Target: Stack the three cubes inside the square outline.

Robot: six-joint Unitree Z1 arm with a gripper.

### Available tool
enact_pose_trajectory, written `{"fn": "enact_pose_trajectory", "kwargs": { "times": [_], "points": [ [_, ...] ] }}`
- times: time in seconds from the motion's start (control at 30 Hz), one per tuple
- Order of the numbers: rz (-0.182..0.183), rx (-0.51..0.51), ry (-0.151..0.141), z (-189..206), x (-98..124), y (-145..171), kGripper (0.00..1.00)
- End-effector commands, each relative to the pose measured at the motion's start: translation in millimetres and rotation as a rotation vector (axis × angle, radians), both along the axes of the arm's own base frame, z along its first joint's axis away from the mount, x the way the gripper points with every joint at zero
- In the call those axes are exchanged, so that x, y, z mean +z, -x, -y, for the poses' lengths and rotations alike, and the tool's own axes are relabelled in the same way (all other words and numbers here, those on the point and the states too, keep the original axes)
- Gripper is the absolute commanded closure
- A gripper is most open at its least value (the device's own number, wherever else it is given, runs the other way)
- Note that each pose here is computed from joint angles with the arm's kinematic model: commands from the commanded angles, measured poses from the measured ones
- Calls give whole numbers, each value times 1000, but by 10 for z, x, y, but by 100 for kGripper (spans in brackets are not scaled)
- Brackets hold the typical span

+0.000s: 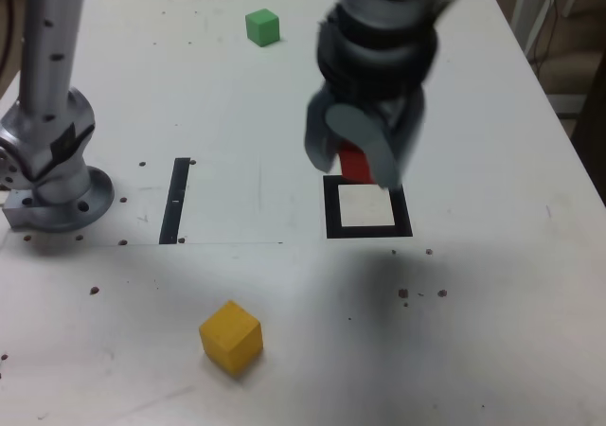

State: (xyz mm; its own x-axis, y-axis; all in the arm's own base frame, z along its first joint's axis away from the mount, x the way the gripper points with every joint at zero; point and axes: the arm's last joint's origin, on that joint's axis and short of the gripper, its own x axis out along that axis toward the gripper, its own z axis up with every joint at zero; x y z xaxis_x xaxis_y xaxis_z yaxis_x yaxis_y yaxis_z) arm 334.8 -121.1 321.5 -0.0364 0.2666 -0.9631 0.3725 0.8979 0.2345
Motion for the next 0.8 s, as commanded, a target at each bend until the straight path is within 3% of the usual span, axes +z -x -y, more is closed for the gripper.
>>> {"fn": "enact_pose_trajectory", "kwargs": {
  "times": [0.0,0.27,0.43,0.77],
  "points": [
    [-9,47,-1,-92,-43,79,86],
    [-57,234,50,-262,-371,159,86],
    [-56,314,63,-275,-435,89,86],
    [-77,414,119,-548,-524,-157,86]
  ]
}}
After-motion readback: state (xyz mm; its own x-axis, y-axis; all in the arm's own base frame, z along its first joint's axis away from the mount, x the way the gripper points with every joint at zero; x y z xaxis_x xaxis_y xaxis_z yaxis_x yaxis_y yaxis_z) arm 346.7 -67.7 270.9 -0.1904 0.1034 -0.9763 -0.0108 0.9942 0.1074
